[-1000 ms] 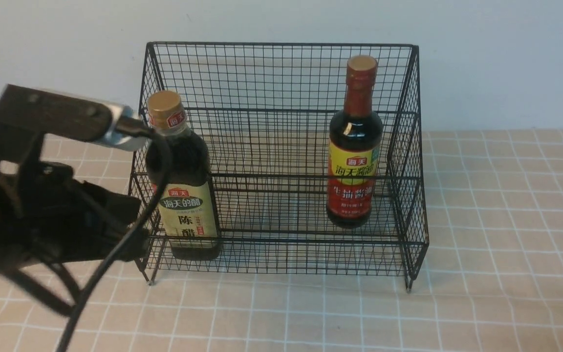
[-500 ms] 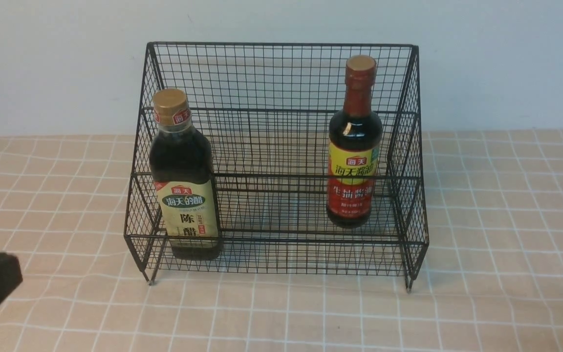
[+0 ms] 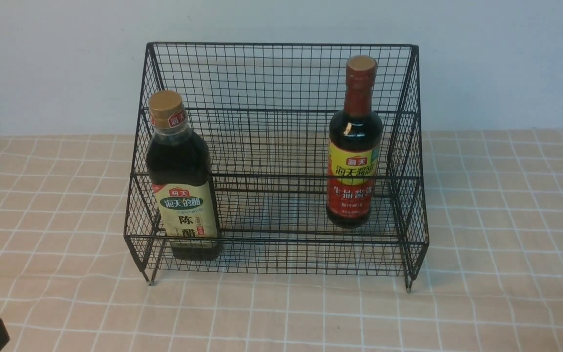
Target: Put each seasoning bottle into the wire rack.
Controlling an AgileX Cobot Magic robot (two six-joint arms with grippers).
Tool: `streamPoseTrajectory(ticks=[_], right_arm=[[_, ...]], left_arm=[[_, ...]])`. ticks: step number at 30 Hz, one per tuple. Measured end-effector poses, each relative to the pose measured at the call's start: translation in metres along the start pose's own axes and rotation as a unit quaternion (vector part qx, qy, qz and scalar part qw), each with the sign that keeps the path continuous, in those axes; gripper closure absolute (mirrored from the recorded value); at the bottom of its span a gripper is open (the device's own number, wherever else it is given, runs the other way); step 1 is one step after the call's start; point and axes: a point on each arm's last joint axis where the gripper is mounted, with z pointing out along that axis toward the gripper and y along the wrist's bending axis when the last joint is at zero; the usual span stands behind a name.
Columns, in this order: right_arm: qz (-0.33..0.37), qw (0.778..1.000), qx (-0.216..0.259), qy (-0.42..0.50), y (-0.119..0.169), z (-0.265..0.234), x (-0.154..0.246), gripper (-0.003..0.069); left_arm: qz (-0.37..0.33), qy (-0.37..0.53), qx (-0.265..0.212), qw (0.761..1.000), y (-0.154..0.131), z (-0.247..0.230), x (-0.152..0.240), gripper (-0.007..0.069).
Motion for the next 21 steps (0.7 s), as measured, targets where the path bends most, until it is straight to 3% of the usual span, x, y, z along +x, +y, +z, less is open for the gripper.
streamPoseTrajectory(ticks=[5, 10, 16, 21], right_arm=[[0.0, 1.0, 0.0, 0.0, 0.0, 0.0, 0.0, 0.0673], [0.0, 1.0, 0.0, 0.0, 0.0, 0.0, 0.0, 0.0673], [0.0, 1.0, 0.0, 0.0, 0.0, 0.0, 0.0, 0.0673], [0.0, 1.0, 0.0, 0.0, 0.0, 0.0, 0.0, 0.0673]], left_arm=[[0.022, 0.005, -0.018, 1.0, 0.004, 0.004, 0.005, 0.0632], [0.038, -0.022, -0.078, 0.996, 0.013, 0.008, 0.022, 0.0632], [0.05, -0.001, -0.169, 0.984, 0.032, 0.03, 0.075, 0.0632], [0.06, 0.039, -0.195, 0.978, 0.041, 0.04, 0.107, 0.0632]])
